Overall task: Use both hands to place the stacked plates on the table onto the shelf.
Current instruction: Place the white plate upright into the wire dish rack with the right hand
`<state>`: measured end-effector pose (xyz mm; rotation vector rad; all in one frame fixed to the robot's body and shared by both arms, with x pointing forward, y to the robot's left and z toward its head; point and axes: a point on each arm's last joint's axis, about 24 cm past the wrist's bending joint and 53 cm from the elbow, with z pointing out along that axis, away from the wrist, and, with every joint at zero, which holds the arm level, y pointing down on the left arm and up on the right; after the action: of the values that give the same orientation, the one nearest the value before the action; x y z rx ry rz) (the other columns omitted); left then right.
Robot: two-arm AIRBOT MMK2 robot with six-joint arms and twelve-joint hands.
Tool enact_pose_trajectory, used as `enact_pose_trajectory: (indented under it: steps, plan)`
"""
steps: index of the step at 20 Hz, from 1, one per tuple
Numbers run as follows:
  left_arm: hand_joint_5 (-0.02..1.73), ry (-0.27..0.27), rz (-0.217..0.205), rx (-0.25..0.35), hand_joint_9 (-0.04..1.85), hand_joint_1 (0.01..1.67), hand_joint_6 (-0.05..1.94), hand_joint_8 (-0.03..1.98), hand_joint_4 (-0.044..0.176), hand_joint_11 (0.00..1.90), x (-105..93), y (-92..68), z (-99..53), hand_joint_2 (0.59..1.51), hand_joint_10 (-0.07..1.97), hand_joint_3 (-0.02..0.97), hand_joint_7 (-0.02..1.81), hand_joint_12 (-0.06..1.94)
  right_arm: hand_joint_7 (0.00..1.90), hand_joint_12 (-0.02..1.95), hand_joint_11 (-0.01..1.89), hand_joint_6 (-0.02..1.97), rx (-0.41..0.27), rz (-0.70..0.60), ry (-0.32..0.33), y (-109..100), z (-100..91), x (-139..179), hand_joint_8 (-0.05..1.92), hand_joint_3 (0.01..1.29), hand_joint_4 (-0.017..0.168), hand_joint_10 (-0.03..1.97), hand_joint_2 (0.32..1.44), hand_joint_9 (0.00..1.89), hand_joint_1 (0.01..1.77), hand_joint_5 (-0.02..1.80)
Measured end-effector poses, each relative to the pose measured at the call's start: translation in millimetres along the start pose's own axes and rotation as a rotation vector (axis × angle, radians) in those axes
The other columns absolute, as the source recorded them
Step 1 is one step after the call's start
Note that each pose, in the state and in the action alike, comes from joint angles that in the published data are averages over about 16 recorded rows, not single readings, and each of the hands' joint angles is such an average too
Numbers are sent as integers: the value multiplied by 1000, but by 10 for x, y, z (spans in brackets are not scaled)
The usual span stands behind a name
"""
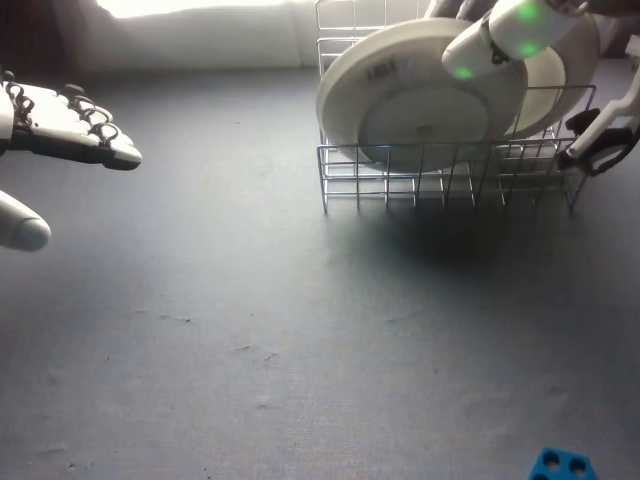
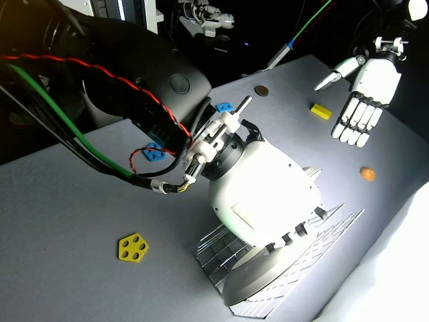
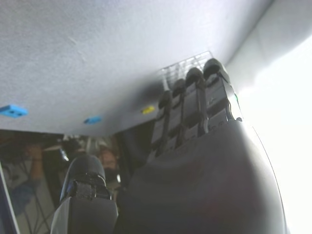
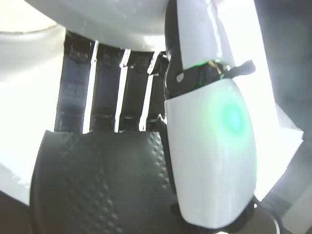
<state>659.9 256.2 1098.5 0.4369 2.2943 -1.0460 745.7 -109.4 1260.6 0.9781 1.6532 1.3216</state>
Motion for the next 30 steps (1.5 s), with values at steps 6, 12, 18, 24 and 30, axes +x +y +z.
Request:
enact_pose_trajectory:
  steps: [6, 12, 18, 24, 30]
  plan:
    - [73, 2, 0, 3, 63, 15, 20, 9, -4, 22, 7, -11, 10, 1145, 7, 17, 81, 23, 1062, 1145, 806, 789, 8, -8, 6, -47, 9, 24, 782, 14, -10, 1029, 997, 979, 1393, 951]
    - [73, 3, 0, 5, 61, 15, 19, 8, -4, 24, 12, -17, 15, 1143, 6, 17, 80, 28, 1019, 1171, 755, 832, 6, -12, 6, -40, 11, 23, 765, 14, -6, 782, 1018, 977, 1348, 923]
    - [71, 4, 0, 5, 57, 15, 19, 8, -4, 23, 13, -18, 17, 1145, 6, 17, 72, 35, 995, 1218, 654, 882, -2, -14, 6, -5, 10, 23, 516, 14, -6, 499, 1052, 948, 1279, 888]
    - [70, 4, 0, 5, 56, 15, 19, 8, -4, 23, 15, -18, 17, 1149, 6, 17, 71, 38, 983, 1257, 542, 681, -9, -13, 7, 27, 9, 23, 213, 13, -6, 297, 1070, 908, 1204, 867]
    - [69, 5, 0, 5, 59, 15, 19, 8, -4, 25, 17, -18, 18, 1149, 6, 17, 77, 33, 984, 1267, 464, 373, -12, -11, 8, 41, 8, 24, 58, 13, -5, 253, 1057, 869, 1156, 880]
